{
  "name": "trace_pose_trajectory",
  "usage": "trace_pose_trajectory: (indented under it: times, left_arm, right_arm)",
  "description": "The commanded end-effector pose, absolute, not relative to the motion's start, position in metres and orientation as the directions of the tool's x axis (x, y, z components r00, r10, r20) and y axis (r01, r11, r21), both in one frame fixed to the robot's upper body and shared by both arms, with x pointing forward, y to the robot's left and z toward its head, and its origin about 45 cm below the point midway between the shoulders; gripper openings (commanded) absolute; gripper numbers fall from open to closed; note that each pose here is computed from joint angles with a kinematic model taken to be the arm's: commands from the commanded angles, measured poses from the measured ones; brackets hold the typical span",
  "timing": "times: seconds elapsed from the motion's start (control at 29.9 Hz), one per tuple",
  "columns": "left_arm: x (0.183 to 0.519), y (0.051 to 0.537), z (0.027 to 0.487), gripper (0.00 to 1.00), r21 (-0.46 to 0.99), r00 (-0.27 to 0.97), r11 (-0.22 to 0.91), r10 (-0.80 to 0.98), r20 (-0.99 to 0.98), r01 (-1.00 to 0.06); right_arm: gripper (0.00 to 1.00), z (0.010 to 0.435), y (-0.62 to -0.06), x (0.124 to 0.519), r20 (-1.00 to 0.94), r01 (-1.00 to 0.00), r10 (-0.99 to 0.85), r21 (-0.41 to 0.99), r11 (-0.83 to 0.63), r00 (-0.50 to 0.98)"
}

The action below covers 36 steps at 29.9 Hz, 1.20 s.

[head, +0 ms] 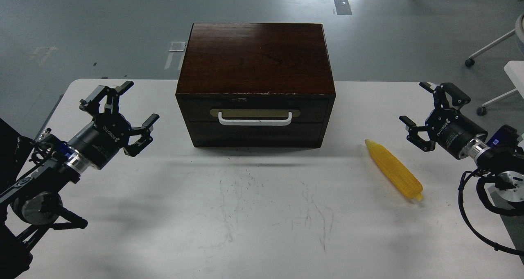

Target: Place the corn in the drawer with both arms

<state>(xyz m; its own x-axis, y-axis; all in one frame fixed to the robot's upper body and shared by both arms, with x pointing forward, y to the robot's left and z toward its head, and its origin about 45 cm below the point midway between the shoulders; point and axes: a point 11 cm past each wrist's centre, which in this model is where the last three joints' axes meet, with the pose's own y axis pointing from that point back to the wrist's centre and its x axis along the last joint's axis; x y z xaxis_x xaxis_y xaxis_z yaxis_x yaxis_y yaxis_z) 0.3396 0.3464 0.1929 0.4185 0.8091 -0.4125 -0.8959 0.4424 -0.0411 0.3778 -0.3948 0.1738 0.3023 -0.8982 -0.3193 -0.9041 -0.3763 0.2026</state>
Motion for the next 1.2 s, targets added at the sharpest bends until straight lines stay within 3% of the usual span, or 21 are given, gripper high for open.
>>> trace_pose_trajectory:
  times: [0.0,0.47,0.64,0.84,0.97,1.17]
  left_arm:
    - [0.334,0.349,0.187,0.99,-0.027,0.407,0.435,0.815,-0.413,-0.9]
    - [0.333,0.354,0.189,0.99,-0.029,0.41,0.433,0.828,-0.382,-0.901]
    - [0.345,0.373,0.223,0.99,-0.084,0.439,0.434,0.853,-0.284,-0.897]
    - [0.378,0.376,0.309,0.99,-0.16,0.538,0.548,0.836,0.103,-0.821]
    - [0.39,0.341,0.356,0.99,-0.126,0.585,0.682,0.695,0.418,-0.72]
    - [0.371,0.255,0.387,0.99,0.053,0.533,0.86,0.265,0.804,-0.507]
  right_arm:
    - [1.0,0.174,-0.395,0.378,-0.319,-0.904,-0.898,0.203,-0.376,0.302]
    - [1.0,0.177,-0.395,0.379,-0.32,-0.907,-0.898,0.193,-0.374,0.302]
    - [1.0,0.178,-0.396,0.38,-0.317,-0.908,-0.899,0.191,-0.373,0.302]
    - [1.0,0.183,-0.397,0.383,-0.299,-0.906,-0.901,0.187,-0.379,0.315]
    - [1.0,0.186,-0.396,0.385,-0.294,-0.907,-0.901,0.183,-0.38,0.319]
    - [1.0,0.188,-0.396,0.386,-0.293,-0.907,-0.901,0.179,-0.381,0.321]
